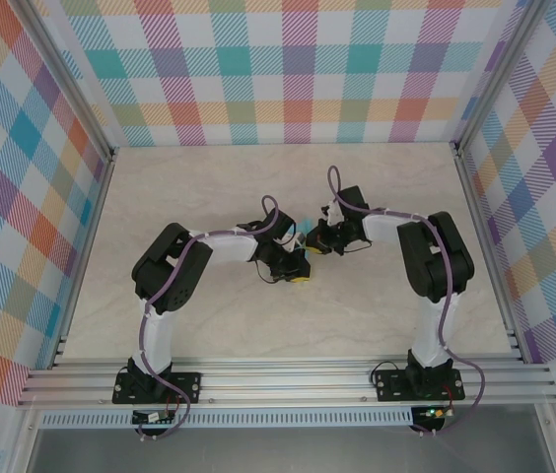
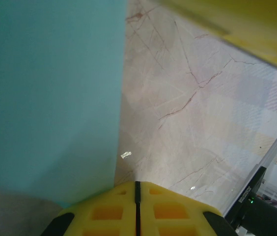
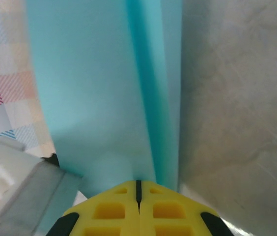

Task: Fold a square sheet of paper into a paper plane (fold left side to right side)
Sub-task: Fold the wing for the fifth time at the center of the table.

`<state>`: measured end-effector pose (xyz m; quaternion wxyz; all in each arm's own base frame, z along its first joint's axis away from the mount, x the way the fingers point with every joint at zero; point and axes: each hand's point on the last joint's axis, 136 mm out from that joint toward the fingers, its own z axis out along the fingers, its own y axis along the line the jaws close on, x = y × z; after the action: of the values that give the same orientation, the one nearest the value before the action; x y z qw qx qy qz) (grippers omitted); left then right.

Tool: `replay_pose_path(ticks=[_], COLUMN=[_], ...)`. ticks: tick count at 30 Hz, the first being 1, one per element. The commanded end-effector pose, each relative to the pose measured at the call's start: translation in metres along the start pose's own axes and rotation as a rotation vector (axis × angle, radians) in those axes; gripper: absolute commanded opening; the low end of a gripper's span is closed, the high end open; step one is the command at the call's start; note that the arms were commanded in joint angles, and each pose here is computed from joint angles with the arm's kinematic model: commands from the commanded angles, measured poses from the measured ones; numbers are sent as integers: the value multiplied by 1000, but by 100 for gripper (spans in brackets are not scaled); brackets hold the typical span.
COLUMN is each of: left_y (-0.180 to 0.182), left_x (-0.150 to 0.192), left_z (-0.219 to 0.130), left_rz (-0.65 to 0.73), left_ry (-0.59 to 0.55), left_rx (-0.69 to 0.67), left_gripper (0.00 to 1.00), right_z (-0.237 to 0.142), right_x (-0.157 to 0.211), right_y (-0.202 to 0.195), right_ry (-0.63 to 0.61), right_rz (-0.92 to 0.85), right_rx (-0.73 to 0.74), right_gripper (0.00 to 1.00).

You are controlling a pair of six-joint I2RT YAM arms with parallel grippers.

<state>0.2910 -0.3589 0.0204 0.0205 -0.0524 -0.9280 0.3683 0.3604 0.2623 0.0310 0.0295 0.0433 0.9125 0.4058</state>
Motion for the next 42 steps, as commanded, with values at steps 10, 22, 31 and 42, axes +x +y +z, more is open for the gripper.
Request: replay_pose_path(ticks=[10,22,31,42], left_y=[32,27,6,-76], left_x=[13,13,12,-4], left_z=[8,5,-4,-61], left_rz=[-70,-55,9,182], left_ry=[54,50,22,-78], left_rx=[-96,-76,17,230], left_gripper=[6,6,8,28], right_z=[18,-6,-38,-46], right_x=[-19,-49,-47,-26], right_y=[-13,4,16,4], right_ry=[-14,-102,-152,-136], right_rz=[-17,-69,-122,-136], right_rx=[80,53,35,74], right_gripper=[3,4,8,15])
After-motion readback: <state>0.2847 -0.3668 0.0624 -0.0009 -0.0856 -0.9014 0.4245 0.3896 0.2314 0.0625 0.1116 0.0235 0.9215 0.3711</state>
